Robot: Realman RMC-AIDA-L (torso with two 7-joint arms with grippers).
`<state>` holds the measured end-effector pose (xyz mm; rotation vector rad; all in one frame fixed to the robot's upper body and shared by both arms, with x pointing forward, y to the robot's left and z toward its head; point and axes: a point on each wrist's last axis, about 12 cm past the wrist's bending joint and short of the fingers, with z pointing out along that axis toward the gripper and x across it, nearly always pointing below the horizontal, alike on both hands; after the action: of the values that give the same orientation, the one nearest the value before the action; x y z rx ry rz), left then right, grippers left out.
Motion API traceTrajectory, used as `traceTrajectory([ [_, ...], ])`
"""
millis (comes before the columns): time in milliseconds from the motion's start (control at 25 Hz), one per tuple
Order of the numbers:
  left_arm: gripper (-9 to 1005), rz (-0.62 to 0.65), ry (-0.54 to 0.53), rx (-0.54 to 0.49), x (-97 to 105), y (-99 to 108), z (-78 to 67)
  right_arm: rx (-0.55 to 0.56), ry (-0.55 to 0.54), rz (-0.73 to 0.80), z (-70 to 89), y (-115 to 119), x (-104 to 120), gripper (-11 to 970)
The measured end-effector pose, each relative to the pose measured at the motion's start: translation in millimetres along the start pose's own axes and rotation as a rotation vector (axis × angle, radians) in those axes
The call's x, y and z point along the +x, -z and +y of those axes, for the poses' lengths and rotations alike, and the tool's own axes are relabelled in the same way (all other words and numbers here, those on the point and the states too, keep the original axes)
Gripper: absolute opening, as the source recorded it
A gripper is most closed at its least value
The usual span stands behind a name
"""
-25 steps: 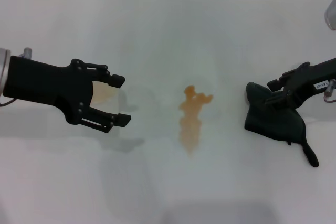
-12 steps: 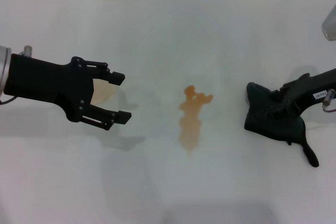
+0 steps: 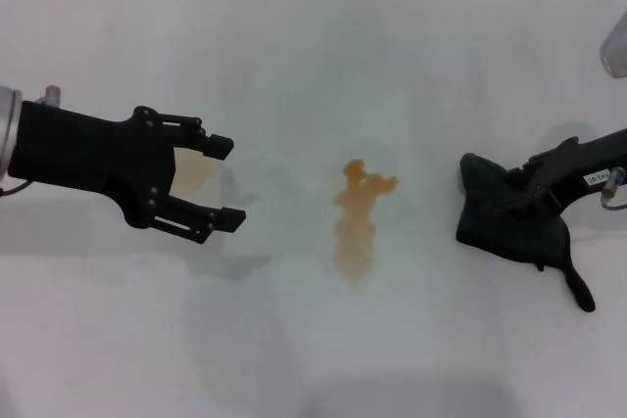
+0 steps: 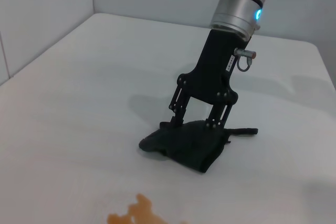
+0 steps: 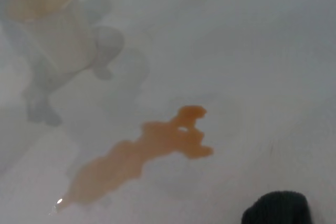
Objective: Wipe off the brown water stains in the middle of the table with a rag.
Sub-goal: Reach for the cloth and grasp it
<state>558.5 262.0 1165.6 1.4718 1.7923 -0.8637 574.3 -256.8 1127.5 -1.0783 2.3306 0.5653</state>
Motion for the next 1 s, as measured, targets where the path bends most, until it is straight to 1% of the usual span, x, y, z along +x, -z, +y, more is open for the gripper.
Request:
traceTrajectory([
  [360,880,-0.001,0.002,0.001,0.6,-0.5,-0.5,0.017,0.0,-0.011,-2.8,1.3,-1.9,603],
  [1000,879,-0.002,-0.01,0.001,0.0,-0.6,-0.3,0.031,-0.008,0.009,-3.7,-0.3,4.0,595],
])
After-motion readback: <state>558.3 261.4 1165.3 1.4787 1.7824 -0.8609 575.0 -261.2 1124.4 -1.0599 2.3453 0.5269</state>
